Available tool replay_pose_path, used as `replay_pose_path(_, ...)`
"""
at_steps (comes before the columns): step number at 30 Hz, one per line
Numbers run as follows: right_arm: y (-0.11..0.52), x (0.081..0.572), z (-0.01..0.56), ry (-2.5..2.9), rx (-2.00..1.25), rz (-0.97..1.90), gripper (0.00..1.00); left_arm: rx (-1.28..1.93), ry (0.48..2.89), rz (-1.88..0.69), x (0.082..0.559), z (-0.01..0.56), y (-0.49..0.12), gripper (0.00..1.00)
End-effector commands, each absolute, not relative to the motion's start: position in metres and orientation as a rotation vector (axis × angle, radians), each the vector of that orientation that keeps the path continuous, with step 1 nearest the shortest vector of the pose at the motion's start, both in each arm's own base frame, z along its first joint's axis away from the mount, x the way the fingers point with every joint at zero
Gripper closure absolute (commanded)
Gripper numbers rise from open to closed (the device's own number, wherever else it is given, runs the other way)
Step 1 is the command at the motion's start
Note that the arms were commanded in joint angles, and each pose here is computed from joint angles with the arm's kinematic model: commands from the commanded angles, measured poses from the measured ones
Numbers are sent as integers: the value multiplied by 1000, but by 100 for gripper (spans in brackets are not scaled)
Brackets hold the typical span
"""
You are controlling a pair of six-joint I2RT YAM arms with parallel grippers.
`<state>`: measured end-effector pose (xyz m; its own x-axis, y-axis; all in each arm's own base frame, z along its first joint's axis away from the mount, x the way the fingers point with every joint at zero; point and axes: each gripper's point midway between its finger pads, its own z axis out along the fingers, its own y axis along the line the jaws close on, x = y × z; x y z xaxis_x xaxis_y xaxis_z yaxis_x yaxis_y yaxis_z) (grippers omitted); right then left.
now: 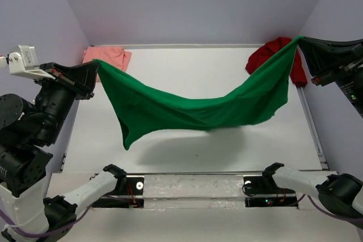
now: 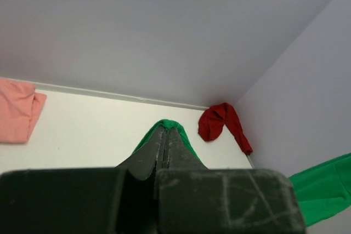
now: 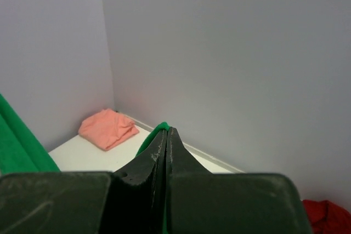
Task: Fold and stack the t-shirts
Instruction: Flatten the tshirt out
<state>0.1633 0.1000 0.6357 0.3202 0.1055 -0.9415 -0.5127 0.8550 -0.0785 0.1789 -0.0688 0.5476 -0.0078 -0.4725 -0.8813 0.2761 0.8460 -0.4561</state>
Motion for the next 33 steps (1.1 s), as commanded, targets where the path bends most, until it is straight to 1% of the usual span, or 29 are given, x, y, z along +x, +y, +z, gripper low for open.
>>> replay_pose_path(1, 104, 134, 662, 1090, -429, 528, 100, -137, 1335, -700, 157, 591, -70, 100)
replay_pose_path(3, 104, 131, 670, 1072, -434, 535, 100, -125, 1318, -705, 156, 601, -71, 100)
replay_pose_path(4, 104, 133, 676, 1065, -424, 529, 100, -116, 1284, -704, 149, 613, -67, 100)
replay_pose_path(8, 106, 142, 672, 1079, -437, 495, 100, -129, 1253, -625, 148, 623, -54, 100)
replay_pose_path(11, 77, 149, 676, 1079, -327, 371, 100, -173, 1250, -543, 145, 621, -36, 100)
replay_pose_path(15, 48, 154, 677, 1077, -205, 261, 100, -208, 1288, -491, 149, 605, -28, 100)
replay_pose_path(18, 33, 174, 657, 1142, -123, 153, 100, -227, 1323, -443, 158, 588, -25, 100)
replay_pose_path(19, 33, 184, 642, 1183, -110, 123, 100, -245, 1338, -394, 162, 582, -19, 100)
replay_pose_path(23, 25, 203, 609, 1261, -67, 18, 100, -294, 1359, -253, 164, 567, 2, 100)
replay_pose_path(28, 9, 212, 596, 1297, -22, -105, 100, -390, 1341, -79, 164, 561, 34, 100)
replay_pose_path(33, 22, 259, 581, 1345, -42, -260, 100, -403, 1374, -5, 212, 548, 25, 100)
